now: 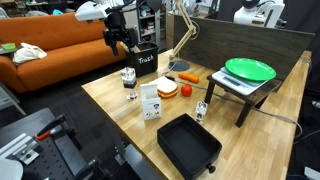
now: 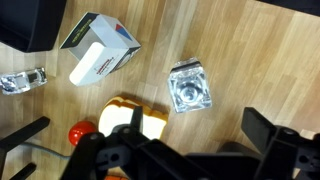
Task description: Move the clear object to the right
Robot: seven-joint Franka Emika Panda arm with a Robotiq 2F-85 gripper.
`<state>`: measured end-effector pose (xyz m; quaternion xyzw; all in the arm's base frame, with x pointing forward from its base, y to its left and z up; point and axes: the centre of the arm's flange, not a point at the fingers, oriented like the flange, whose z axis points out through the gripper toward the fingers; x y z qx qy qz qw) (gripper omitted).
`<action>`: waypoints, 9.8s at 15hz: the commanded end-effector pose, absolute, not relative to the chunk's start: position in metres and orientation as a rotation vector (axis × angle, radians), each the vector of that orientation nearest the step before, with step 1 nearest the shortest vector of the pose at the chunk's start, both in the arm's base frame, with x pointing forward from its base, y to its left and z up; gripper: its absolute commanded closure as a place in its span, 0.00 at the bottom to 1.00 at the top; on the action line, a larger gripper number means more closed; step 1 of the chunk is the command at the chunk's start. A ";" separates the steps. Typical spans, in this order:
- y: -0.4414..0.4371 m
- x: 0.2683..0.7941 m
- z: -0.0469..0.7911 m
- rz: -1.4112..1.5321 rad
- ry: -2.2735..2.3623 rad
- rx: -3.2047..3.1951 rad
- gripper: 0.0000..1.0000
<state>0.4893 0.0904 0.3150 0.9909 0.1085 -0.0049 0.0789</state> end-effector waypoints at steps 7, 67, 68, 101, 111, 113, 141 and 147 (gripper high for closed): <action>0.080 0.496 0.280 -0.044 0.372 3.021 0.00; 0.116 0.533 0.237 -0.256 -0.010 3.005 0.74; 0.120 0.534 0.238 -0.257 -0.050 3.000 0.74; 0.156 0.533 0.246 -0.317 -0.578 3.024 0.74; 0.163 0.544 0.256 -0.339 -1.019 3.010 0.74; 0.166 0.547 0.255 -0.358 -1.058 3.000 0.74; 0.179 0.551 0.222 -0.391 -1.000 2.982 0.22; 0.179 0.551 0.222 -0.391 -1.000 2.982 0.22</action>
